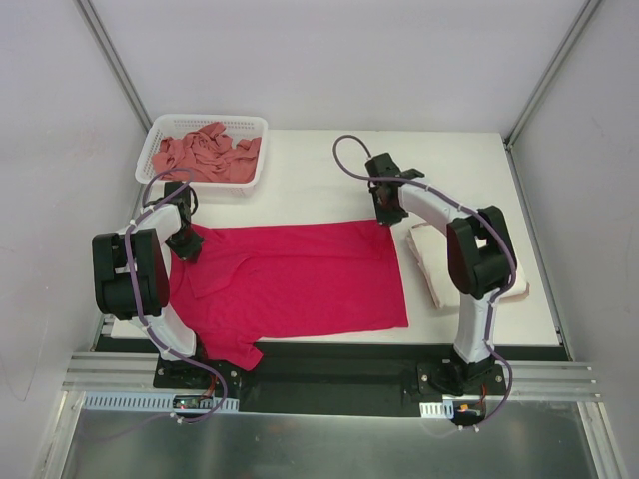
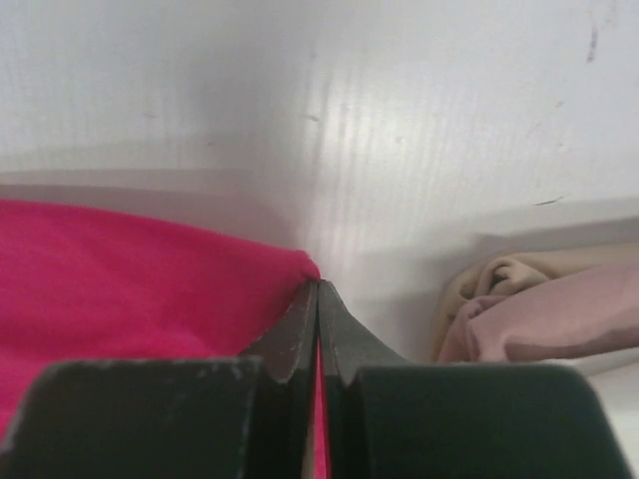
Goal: Fold and stack the t-shirts
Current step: Fold the tshirt
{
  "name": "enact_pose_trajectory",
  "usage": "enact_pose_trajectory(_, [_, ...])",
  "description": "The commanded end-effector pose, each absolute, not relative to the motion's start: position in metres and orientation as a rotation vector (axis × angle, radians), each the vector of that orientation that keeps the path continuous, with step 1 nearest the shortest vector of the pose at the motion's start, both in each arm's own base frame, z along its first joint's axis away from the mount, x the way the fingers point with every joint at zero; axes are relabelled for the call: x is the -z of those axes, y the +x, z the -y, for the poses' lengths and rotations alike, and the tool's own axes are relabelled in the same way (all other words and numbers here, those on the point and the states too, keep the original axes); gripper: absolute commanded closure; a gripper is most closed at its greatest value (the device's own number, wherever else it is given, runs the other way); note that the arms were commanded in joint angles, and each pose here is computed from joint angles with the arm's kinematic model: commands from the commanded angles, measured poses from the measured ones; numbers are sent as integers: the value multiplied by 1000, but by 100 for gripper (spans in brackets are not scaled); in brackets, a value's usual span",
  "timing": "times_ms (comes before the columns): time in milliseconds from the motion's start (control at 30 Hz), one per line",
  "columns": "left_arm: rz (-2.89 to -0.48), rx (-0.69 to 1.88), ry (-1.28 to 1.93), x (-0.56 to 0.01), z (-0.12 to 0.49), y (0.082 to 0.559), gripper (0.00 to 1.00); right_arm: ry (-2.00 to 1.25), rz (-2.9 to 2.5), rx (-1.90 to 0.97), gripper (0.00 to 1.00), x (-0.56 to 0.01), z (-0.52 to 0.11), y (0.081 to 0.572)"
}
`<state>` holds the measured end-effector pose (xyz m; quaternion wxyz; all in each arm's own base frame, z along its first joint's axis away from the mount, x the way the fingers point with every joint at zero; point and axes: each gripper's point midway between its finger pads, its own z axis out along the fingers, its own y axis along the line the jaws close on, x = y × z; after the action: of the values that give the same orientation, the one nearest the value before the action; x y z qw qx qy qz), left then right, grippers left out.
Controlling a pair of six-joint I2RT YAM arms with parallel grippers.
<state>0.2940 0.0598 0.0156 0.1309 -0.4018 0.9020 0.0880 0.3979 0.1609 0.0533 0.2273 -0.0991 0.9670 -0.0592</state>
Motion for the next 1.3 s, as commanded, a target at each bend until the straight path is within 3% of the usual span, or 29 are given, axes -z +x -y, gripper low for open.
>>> enact_pose_trajectory(0, [-2651,-294,-1163,-7,-64,289,100,-196,-2615,286,99,-80,-125,415])
enact_pose_trajectory(133, [-2650,-294,-1165,-7,-65,289,100,-173,-2595,400,87,-90,-104,423])
enact_pose_trajectory(333, [-2654,-291,-1166,-7,-64,289,100,-182,-2597,328,53,-106,-110,419])
enact_pose_trajectory(400, [-2655,-290,-1164,-7,-63,289,100,-216,-2626,139,40,-109,-135,407])
enact_pose_trajectory(500, [-2655,-279,-1166,-7,-63,290,100,-311,-2661,-147,4,-111,-176,382])
enact_pose_trajectory(567, [-2659,-270,-1169,-6,-62,290,100,-387,-2669,-304,3,-110,-206,363])
enact_pose_trajectory(800, [-2668,-230,-1171,-5,-56,291,100,-459,-2733,-441,3,-77,-257,339])
enact_pose_trajectory(1267, [-2685,-77,-1092,-9,-36,322,100,-223,-2938,-270,3,-9,-204,363])
